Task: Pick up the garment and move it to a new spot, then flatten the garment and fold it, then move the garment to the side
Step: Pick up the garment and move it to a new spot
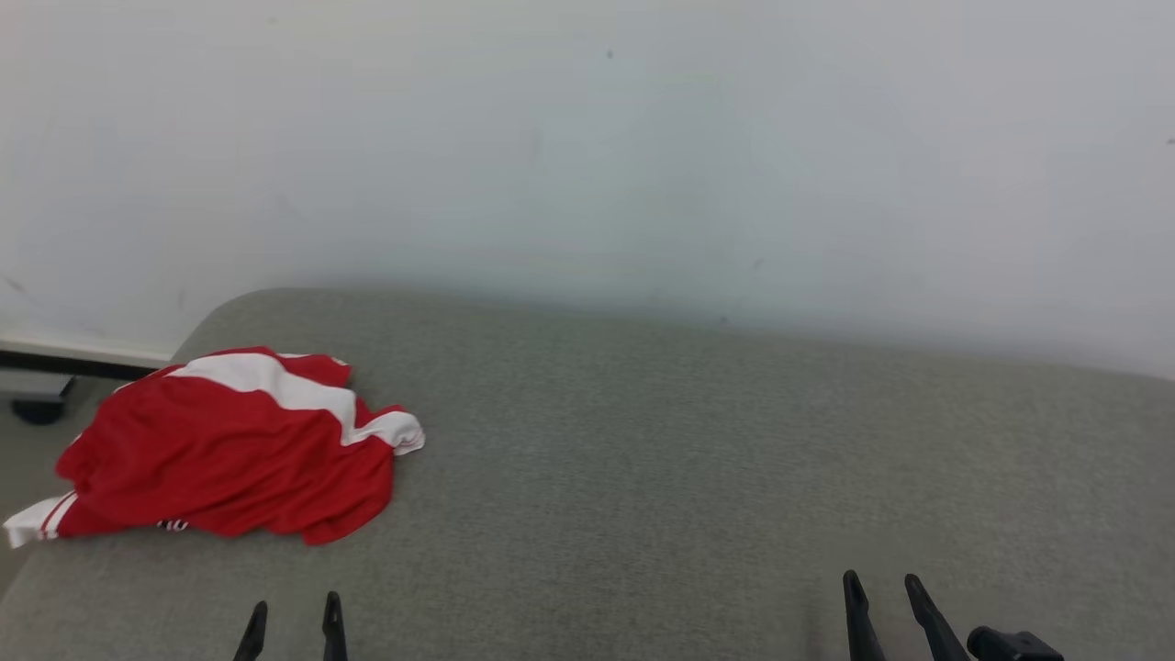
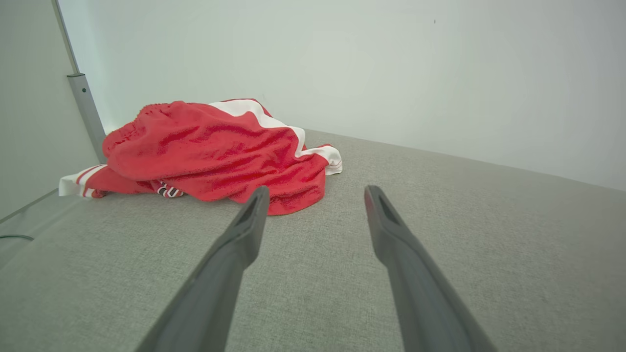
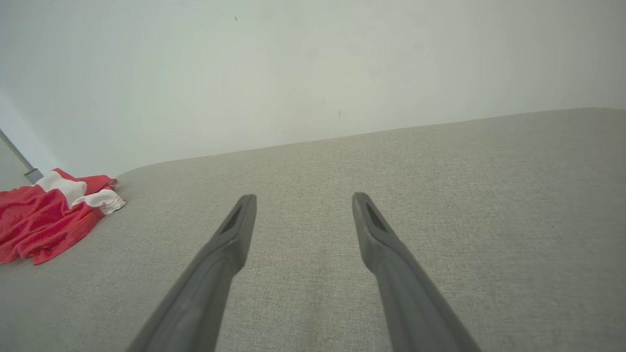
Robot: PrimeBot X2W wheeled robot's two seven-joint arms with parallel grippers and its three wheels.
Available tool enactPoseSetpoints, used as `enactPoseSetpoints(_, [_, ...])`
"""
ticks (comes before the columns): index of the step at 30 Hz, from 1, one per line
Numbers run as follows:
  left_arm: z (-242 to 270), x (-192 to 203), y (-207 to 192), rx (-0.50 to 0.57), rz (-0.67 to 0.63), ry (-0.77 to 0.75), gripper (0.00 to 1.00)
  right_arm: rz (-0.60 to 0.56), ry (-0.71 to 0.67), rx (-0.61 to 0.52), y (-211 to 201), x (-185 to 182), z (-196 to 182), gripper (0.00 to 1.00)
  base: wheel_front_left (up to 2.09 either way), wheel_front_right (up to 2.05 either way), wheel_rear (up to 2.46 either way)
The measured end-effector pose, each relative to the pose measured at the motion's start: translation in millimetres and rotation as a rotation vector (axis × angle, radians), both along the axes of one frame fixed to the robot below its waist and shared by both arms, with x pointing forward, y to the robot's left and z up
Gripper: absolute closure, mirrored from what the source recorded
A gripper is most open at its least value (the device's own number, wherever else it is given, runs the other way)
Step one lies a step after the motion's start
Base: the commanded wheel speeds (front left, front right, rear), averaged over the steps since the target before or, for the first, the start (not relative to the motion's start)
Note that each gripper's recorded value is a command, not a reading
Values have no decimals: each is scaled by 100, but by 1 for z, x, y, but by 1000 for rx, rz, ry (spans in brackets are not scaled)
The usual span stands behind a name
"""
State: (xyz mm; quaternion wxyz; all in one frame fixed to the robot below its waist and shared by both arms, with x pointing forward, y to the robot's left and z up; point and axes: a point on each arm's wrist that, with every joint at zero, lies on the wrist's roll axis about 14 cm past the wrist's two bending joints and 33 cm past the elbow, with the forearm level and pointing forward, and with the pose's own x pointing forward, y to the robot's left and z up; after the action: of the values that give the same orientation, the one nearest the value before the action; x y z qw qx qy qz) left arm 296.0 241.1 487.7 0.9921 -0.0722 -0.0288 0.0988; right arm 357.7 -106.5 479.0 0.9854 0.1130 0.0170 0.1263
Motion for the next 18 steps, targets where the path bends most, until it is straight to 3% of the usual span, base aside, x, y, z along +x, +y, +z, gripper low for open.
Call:
enactPoseSetpoints(5, [-2,-25,34,16,106,3,0,87,9,8,29,4,0,0,0,0,0])
enactPoseSetpoints(12, [7,-85,101,19,384,-30,0,320,-44,0,113,18,21,0,0,0,0])
enactPoseSetpoints(18, [2,-129,131,20,553,-2,0,458,-30,-6,161,21,17,0,0,0,0])
